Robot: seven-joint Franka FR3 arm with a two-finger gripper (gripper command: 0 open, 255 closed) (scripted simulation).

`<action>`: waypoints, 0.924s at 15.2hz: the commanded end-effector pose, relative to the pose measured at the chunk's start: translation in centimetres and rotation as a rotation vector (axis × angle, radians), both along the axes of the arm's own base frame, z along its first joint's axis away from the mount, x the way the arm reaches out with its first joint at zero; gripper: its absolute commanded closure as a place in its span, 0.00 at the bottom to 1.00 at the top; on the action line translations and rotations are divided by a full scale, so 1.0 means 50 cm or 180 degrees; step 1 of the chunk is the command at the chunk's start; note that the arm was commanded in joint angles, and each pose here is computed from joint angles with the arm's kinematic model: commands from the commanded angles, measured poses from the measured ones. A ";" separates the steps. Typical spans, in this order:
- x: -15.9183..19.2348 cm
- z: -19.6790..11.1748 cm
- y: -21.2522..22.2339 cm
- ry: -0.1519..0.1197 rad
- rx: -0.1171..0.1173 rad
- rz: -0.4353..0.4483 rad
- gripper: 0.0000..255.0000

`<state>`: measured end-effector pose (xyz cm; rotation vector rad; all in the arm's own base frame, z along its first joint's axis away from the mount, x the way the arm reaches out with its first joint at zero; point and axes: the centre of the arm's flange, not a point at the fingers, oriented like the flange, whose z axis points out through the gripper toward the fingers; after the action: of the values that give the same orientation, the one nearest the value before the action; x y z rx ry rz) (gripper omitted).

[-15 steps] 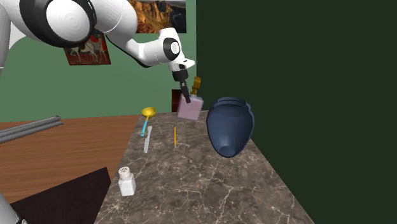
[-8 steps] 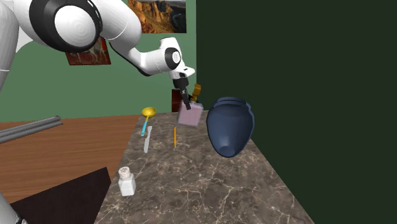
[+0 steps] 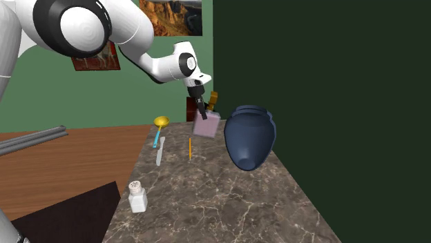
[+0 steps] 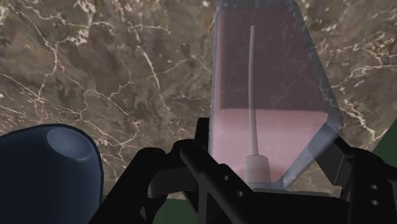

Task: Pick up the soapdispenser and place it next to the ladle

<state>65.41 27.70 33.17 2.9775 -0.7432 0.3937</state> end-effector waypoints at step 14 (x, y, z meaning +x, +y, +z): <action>-0.022 0.088 0.006 0.0021 -0.0010 -0.0007 0.00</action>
<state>64.34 27.98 37.48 2.9737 -0.7444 0.3856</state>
